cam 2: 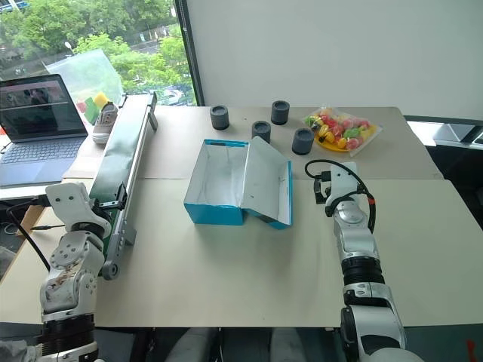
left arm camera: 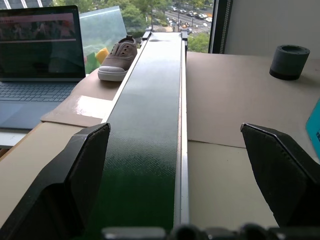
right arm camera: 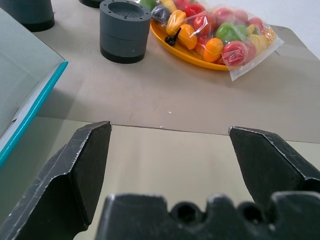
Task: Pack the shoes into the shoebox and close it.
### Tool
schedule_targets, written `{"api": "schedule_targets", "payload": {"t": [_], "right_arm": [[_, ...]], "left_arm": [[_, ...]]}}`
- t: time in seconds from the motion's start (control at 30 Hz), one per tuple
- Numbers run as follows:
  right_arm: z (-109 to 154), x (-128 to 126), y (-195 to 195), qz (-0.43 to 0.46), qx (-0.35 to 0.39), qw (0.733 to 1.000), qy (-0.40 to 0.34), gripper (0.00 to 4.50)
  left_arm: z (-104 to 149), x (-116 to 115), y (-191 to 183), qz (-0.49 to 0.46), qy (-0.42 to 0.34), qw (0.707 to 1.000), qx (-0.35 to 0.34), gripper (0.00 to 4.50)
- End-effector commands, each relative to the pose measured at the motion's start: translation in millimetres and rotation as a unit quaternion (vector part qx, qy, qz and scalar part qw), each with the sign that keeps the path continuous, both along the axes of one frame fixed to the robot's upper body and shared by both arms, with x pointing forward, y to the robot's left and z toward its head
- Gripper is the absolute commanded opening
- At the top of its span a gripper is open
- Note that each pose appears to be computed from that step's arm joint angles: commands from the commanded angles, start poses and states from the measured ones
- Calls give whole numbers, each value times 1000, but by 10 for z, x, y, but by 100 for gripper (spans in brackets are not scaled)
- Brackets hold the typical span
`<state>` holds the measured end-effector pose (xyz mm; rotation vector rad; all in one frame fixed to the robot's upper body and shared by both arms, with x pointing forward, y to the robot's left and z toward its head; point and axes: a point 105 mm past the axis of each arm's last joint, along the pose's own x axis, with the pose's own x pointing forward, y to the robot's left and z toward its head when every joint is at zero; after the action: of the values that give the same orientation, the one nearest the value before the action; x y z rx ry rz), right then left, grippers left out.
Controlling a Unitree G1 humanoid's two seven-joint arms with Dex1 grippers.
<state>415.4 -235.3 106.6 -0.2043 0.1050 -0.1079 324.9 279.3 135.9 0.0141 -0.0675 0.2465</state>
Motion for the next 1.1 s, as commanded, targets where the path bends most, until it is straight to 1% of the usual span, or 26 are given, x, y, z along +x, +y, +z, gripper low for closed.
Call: {"api": "schedule_targets", "payload": {"t": [0.03,0.1,0.2,0.27,0.3,0.33,0.4,0.47,0.5,0.53,0.57,0.6,0.63,0.67,0.73,0.8,0.83,0.93,0.97,1.03,1.1], "right_arm": [[165,5,-7,-9,11,999,-31,442],[184,17,31,-8,14,999,-32,442],[310,62,169,22,29,998,-45,442],[465,95,474,105,50,992,-59,442],[585,85,695,166,75,981,-68,442],[710,47,951,238,104,963,-71,442],[878,-87,1372,358,137,921,-64,442],[943,-402,1764,495,150,855,-36,442],[943,-646,1919,568,140,811,-21,442],[903,-859,2013,622,132,772,1,442],[842,-1008,2057,656,117,745,18,442],[767,-1095,2080,675,101,730,36,442],[695,-1135,2093,684,85,723,50,442],[646,-1124,2119,684,71,723,57,442],[592,-1087,2179,684,45,725,62,442],[512,-999,2284,676,-11,734,67,442],[501,-967,2342,675,-29,735,64,442],[525,-895,2452,669,-54,739,49,442],[519,-869,2491,665,-65,743,44,442],[507,-816,2576,654,-95,750,32,442],[525,-736,2674,635,-110,765,18,442]], "left_arm": [[109,59,-40,-4,-12,1000,22,450],[18,104,-62,-3,5,1000,17,450],[-19,82,-92,-3,10,1000,16,450],[-97,31,-82,2,21,1000,14,450],[-120,-3,-58,9,23,1000,9,450],[-126,-33,-36,15,22,1000,5,450],[-123,-72,-2,22,21,1000,4,450],[-124,-90,14,25,21,999,4,450],[-128,-98,17,27,21,999,4,450],[-132,-104,17,29,22,999,4,450],[-135,-112,14,31,22,999,3,450],[-131,-122,7,32,21,999,2,450],[-120,-132,-2,33,20,999,1,450],[-103,-149,-4,34,17,999,1,450],[-79,-182,10,38,14,999,3,450],[-129,-236,84,53,20,998,-3,450],[-153,-264,115,60,23,998,-6,450],[-190,-336,174,70,29,997,-10,450],[-220,-373,227,75,38,996,-6,450],[-307,-444,371,88,62,994,-27,450],[-399,-450,450,62,99,992,-39,450]]}}
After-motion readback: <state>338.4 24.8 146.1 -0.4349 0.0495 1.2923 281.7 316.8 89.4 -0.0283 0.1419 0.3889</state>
